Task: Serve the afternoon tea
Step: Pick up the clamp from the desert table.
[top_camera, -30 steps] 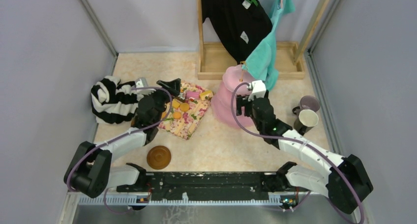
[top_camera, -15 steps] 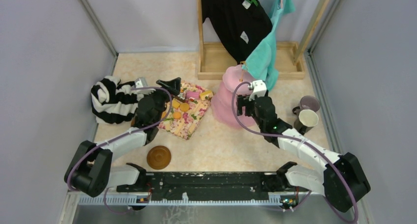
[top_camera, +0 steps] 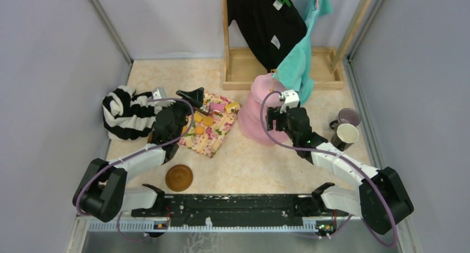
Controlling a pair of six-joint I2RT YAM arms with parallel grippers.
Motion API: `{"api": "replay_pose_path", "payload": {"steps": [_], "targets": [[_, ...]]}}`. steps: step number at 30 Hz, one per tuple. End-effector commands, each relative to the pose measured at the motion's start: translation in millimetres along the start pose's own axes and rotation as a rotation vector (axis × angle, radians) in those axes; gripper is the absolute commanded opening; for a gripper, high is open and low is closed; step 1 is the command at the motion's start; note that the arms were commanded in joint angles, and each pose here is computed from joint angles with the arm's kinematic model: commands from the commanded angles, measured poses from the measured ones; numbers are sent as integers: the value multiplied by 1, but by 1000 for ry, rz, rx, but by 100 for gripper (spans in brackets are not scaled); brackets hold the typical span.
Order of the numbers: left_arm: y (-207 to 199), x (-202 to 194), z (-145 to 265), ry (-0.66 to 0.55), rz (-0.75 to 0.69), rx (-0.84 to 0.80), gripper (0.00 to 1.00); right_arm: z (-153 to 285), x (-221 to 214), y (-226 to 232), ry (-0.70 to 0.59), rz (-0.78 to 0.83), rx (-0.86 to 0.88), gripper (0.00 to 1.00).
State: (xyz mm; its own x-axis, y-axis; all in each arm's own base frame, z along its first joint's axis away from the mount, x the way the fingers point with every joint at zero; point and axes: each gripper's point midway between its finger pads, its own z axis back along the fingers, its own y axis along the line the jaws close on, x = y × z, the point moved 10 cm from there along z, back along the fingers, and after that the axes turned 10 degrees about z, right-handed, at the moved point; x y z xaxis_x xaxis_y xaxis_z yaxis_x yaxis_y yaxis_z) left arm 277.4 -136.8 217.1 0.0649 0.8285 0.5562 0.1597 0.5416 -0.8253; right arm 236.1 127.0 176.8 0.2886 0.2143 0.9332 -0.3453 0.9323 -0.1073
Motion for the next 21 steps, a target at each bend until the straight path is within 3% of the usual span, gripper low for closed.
{"api": "replay_pose_path", "payload": {"steps": [1,21], "targets": [[-9,1,-3,-8,20,-48,99,-5,11,-2,-67,-30,9,77],[-6,-1,-4,-11,18,-45,99,-18,13,-4,-100,-29,6,70]]}}
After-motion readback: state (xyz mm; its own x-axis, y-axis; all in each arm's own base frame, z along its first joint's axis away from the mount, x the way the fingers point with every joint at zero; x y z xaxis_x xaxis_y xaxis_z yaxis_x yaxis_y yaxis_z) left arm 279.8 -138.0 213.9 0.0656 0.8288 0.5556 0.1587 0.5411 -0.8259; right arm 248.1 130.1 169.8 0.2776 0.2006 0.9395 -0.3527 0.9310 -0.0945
